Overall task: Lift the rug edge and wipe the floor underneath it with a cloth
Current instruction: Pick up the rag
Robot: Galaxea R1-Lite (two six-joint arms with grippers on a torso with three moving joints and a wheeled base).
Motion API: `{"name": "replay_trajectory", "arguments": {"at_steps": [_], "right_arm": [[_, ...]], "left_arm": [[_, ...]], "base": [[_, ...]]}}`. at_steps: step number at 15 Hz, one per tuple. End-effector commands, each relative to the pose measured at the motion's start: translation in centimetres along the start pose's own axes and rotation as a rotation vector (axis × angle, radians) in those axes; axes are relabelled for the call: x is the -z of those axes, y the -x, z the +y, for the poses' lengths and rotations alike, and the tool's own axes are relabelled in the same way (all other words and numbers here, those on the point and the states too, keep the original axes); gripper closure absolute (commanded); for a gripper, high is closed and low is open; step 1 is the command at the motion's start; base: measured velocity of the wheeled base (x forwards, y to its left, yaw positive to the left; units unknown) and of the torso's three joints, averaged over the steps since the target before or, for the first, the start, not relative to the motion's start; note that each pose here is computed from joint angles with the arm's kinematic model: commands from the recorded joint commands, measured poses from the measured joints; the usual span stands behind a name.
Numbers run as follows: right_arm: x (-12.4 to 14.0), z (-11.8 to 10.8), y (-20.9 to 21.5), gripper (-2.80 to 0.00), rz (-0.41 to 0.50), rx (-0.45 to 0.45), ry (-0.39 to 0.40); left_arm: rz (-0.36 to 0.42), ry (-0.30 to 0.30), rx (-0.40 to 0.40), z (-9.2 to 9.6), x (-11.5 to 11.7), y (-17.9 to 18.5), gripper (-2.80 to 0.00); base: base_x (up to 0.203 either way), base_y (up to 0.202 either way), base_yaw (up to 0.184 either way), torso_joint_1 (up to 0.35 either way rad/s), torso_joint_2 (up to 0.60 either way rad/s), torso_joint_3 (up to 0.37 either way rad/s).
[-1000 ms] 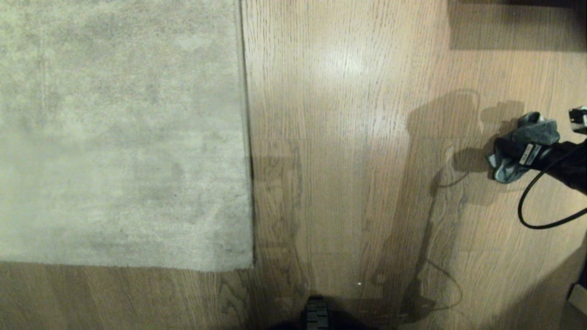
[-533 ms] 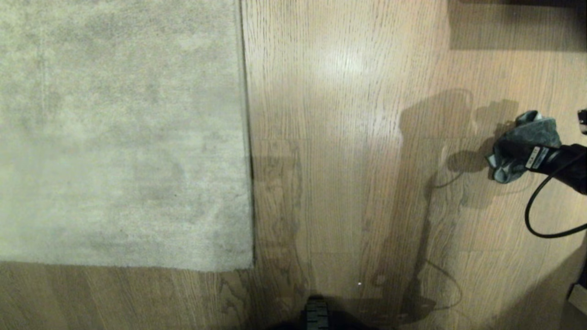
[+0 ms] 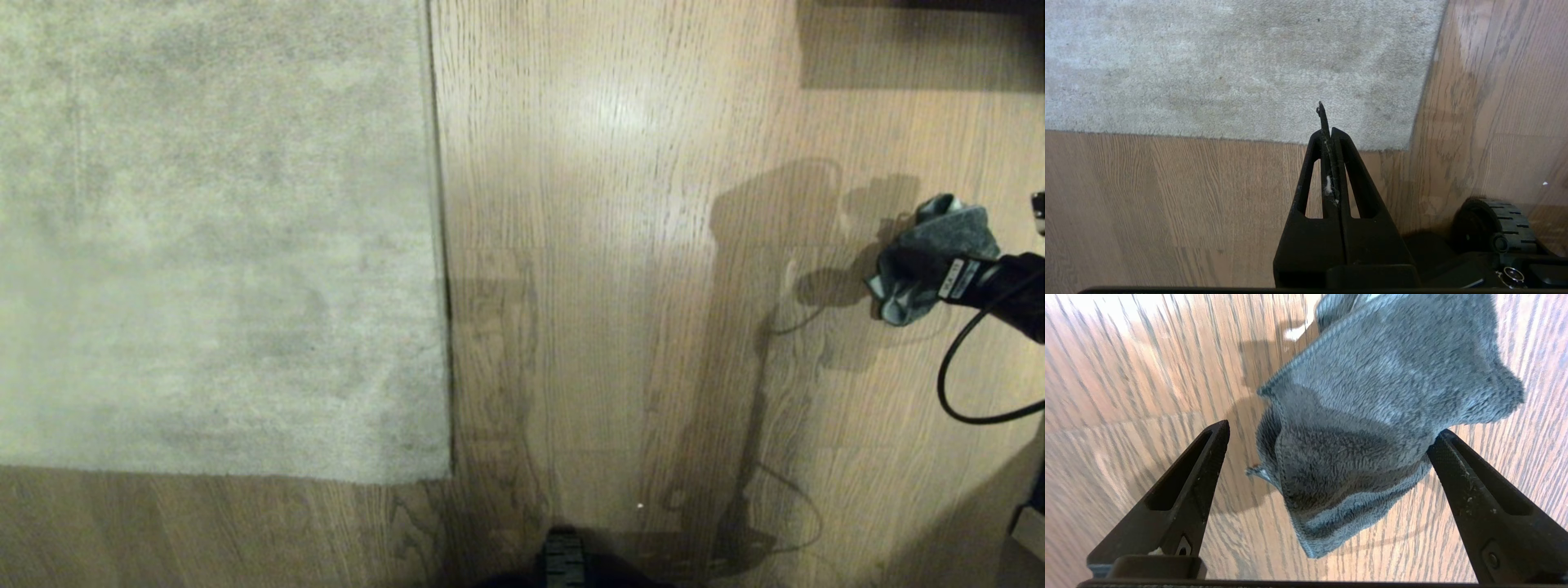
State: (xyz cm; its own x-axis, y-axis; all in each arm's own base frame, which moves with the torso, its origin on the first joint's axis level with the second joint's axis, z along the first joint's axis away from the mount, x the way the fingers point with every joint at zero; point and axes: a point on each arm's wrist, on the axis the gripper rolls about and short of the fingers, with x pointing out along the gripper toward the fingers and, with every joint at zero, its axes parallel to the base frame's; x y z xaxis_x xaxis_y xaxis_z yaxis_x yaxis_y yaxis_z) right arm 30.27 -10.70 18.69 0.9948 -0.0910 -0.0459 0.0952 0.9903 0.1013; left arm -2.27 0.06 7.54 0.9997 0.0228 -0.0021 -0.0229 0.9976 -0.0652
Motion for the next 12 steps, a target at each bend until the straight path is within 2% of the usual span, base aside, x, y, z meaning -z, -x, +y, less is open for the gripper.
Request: {"name": "replay_trajectory", "arguments": {"at_steps": [1,6,12], "right_arm": [[0.5,-0.2,-0.4,0.00,0.012,0.000,0.001],[1.2,-0.4,-0.8,0.00,0.031,0.003,0.001],[2.1,-0.7,-1.6,0.00,-0.029,-0.002,0.009]], "left_arm": [[0.001,0.001,0.000,0.0,0.0,0.0,0.00],[0.001,0.001,0.000,0.0,0.0,0.0,0.00],[0.001,0.001,0.000,0.0,0.0,0.0,0.00]], "base": [[0.000,0.000,0.000,0.000,0.00,0.000],[0.000,0.000,0.000,0.000,0.00,0.000],[0.000,0.000,0.000,0.000,0.00,0.000]]}}
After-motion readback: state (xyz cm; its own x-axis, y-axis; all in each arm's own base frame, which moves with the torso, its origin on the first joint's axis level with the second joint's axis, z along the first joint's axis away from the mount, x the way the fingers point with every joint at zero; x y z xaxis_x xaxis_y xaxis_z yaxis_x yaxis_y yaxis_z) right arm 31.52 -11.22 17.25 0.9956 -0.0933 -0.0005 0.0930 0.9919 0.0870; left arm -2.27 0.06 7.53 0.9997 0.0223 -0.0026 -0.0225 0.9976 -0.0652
